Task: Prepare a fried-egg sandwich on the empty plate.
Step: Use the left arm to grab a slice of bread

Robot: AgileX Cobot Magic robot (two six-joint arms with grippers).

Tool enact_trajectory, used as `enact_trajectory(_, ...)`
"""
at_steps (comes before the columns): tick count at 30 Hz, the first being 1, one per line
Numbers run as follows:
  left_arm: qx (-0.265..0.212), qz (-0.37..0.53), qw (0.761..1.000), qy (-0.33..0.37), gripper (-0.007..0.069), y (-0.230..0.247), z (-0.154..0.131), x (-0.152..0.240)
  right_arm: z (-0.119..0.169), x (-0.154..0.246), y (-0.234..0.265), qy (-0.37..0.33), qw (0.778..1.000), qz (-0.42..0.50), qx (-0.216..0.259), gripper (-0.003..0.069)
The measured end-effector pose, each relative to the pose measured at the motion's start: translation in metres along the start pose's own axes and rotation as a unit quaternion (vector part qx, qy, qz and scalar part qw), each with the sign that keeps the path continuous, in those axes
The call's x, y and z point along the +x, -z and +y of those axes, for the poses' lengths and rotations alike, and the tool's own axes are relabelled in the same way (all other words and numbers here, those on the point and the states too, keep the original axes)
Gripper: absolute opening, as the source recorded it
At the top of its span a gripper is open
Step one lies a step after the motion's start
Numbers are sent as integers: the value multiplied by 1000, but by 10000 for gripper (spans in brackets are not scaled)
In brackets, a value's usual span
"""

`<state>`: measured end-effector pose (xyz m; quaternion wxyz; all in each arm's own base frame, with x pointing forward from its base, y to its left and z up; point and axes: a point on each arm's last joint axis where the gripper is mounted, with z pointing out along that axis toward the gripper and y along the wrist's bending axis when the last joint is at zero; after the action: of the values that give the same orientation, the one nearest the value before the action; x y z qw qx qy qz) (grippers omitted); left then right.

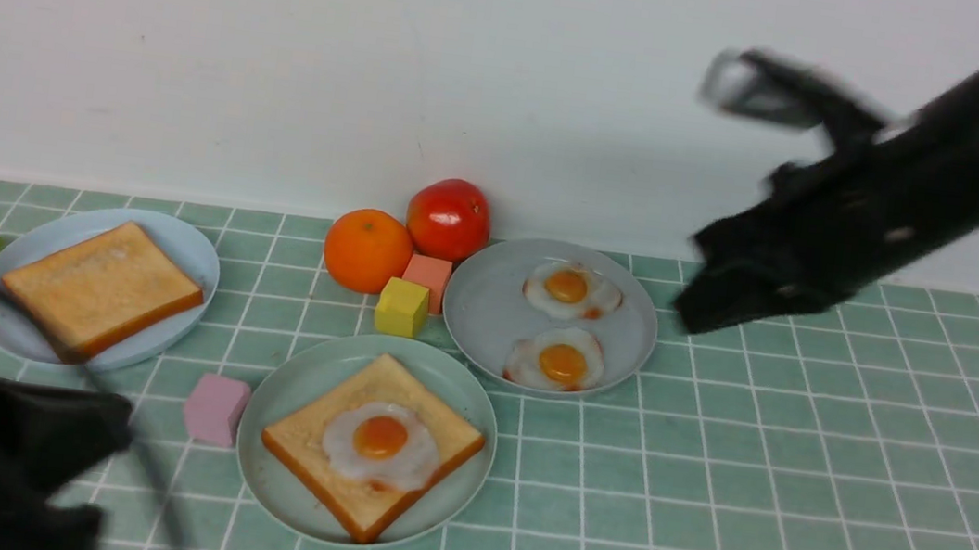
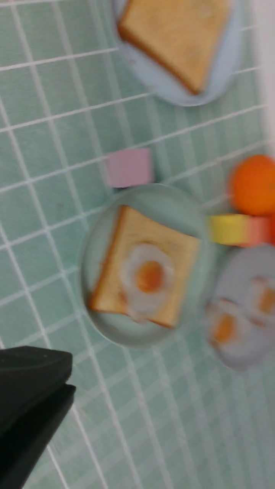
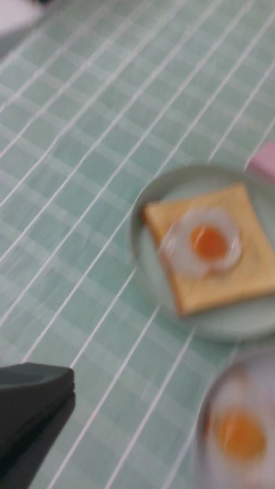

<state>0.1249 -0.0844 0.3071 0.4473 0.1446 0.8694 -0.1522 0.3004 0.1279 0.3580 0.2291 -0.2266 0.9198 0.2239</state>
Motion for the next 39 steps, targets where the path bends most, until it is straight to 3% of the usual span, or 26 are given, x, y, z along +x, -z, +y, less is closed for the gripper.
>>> enact_trajectory(3,-24,52,998,-9,-13,-33,-5,-10,18,24,41,8,998,-25,49,-3)
enact_trajectory(6,-53,71,996,-5,-13,-52,1,-26,33,47,67,18,996,-52,71,3)
enact_trajectory(7,-86,90,992,-2,-13,-72,15,-39,41,69,80,21,994,-66,79,4)
enact_trajectory(9,-103,99,990,-2,-13,-80,25,-46,46,81,89,26,993,-80,80,4)
enact_trajectory(12,-140,133,981,-5,-13,-106,68,-60,51,113,99,32,992,-92,82,4)
enact_trajectory(21,-154,213,965,-21,-3,-173,171,-63,56,151,114,48,989,-113,86,8)
enact_trajectory(25,-152,240,958,-37,69,-195,191,-55,56,154,116,50,989,-112,85,8)
enact_trajectory(28,-156,259,950,-72,218,-216,203,-46,57,156,117,50,989,-109,84,11)
enact_trajectory(32,-162,269,944,-105,361,-229,211,-37,58,157,117,47,990,-106,77,11)
enact_trajectory(39,-165,284,934,-141,434,-246,219,-22,60,157,116,44,991,-107,67,13)
